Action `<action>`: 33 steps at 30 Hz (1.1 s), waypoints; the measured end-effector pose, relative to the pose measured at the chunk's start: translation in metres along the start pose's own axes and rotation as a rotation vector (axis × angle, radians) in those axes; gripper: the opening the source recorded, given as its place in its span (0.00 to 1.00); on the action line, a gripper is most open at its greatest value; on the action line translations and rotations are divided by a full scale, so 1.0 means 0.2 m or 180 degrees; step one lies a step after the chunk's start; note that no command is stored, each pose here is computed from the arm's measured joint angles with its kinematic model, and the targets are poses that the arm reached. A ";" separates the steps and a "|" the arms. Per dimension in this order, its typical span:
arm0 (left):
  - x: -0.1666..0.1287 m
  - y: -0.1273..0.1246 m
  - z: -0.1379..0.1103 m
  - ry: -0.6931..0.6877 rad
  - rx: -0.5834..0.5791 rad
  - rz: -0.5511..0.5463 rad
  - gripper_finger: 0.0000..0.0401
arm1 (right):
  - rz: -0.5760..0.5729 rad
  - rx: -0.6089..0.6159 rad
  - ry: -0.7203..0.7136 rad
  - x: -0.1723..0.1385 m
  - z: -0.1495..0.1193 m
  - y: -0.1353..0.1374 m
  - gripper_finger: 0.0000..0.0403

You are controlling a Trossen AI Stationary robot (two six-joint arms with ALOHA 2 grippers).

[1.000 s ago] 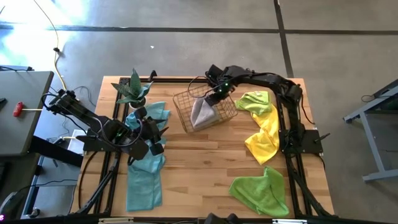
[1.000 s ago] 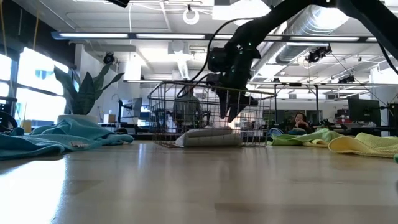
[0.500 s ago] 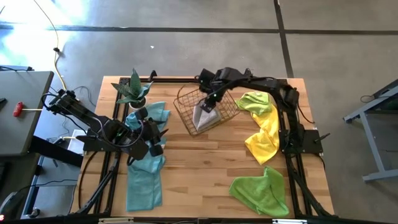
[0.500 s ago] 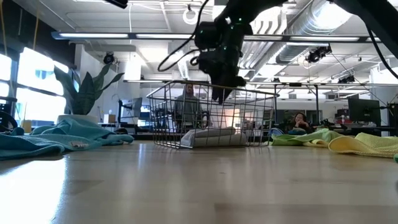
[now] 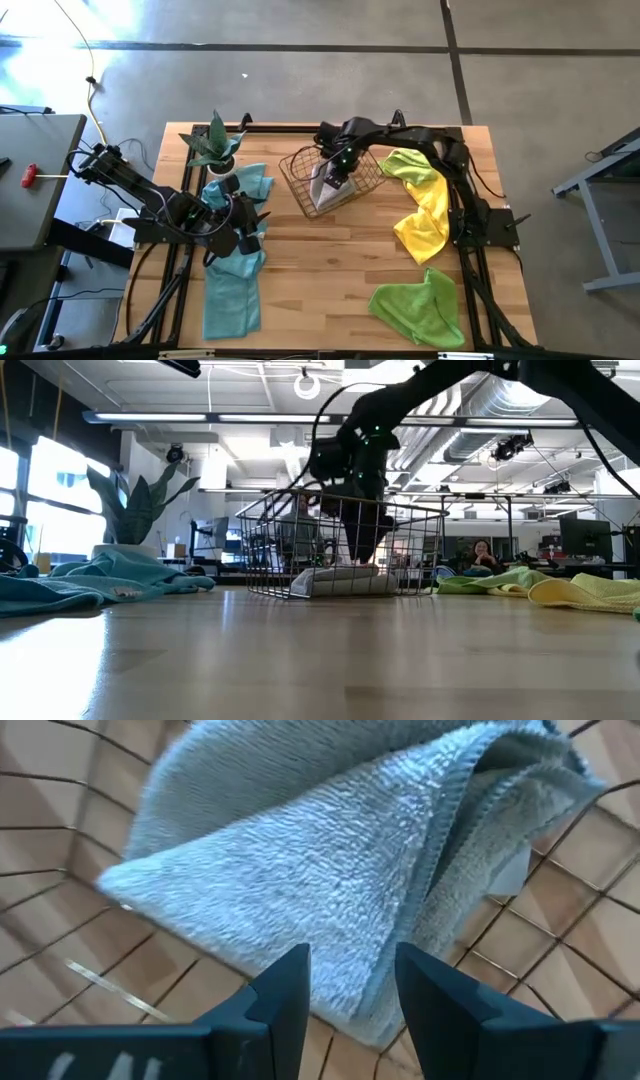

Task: Fold microfiber towels
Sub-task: Put the gray microfiber towel into the wire basket

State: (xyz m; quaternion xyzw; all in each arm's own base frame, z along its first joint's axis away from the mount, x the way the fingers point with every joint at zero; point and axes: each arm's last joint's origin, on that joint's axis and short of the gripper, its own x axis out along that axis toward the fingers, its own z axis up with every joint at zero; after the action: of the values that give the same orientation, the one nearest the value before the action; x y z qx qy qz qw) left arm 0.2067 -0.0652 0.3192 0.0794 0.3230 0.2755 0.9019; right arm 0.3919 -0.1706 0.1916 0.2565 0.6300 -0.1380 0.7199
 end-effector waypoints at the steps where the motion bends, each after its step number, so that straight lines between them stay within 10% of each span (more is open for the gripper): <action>1: 0.00 0.00 0.00 0.0003 0.0005 0.0001 0.33 | -0.0008 0.0006 0.0024 0.02 0.00 -0.01 0.35; 33: 0.00 0.01 -0.01 0.0033 0.0070 0.0077 0.33 | 0.0031 -0.0233 0.0315 0.05 -0.02 -0.02 0.28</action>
State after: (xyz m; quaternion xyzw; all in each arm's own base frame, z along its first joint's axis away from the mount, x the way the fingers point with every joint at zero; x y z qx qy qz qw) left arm 0.2047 -0.0638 0.3181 0.0917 0.3296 0.2832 0.8959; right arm 0.3890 -0.1702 0.1810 0.2396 0.6682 -0.0985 0.6974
